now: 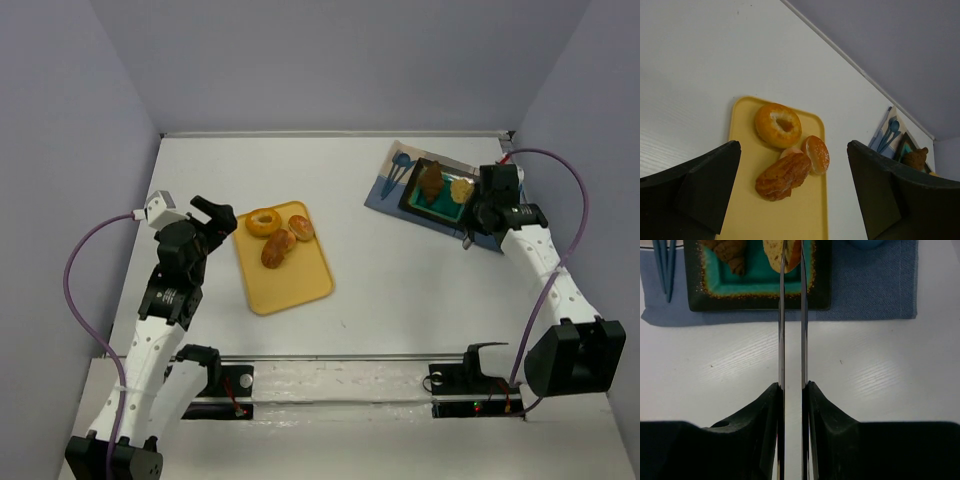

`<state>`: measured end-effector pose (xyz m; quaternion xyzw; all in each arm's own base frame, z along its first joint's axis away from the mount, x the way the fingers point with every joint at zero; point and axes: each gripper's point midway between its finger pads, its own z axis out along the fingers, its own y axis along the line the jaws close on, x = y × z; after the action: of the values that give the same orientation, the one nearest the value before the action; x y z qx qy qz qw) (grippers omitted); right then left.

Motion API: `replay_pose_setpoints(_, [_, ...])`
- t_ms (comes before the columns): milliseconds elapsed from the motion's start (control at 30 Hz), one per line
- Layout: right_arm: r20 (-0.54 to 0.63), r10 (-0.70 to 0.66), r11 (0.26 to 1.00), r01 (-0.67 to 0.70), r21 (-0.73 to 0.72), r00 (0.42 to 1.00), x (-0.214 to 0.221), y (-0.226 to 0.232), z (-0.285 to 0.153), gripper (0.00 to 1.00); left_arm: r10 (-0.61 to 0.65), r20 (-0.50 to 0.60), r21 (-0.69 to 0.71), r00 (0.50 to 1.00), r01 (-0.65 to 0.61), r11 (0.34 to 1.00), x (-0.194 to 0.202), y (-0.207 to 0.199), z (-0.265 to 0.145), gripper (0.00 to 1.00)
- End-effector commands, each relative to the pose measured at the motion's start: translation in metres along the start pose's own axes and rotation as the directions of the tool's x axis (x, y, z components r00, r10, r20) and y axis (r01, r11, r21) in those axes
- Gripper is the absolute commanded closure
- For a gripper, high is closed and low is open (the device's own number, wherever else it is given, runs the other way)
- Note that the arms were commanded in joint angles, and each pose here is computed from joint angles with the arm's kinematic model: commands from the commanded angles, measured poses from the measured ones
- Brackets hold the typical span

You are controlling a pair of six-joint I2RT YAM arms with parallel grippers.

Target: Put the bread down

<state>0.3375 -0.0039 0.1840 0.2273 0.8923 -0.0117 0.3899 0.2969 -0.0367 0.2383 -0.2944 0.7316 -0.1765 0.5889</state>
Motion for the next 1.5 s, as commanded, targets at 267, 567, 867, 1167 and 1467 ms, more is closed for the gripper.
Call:
replay_pose_setpoints(267, [-0.045,0.008,1.0,-0.009,-0.025,0.999,0.016,0.001,0.018,0.75,-0.001,0.029,0.007,1.0,0.0,1.0,-0.006,-0.003,0.0,0.01])
replay_pose_setpoints(567, [-0.008,0.013,1.0,-0.013,-0.019,1.0,0.007,0.002,0.019,0.46,-0.005,0.031,0.018,1.0,0.004,1.0,-0.007,-0.005,-0.002,0.01])
replay_pose_setpoints(867, [0.033,-0.005,0.997,0.008,-0.073,0.999,-0.002,0.0,-0.022,0.48,-0.007,0.025,0.029,1.0,0.006,1.0,-0.007,-0.007,-0.004,0.01])
replay_pose_setpoints(1167, [0.081,-0.248,0.646,0.227,-0.729,0.965,0.027,0.113,-0.12,0.48,-0.008,0.024,0.034,1.0,0.007,0.999,-0.007,-0.008,-0.004,0.01])
replay_pose_setpoints(1467, [0.105,-0.485,0.2,0.228,-0.953,0.868,0.13,0.234,-0.167,0.48,-0.007,0.011,0.029,1.0,0.006,1.0,-0.003,-0.007,-0.002,0.01])
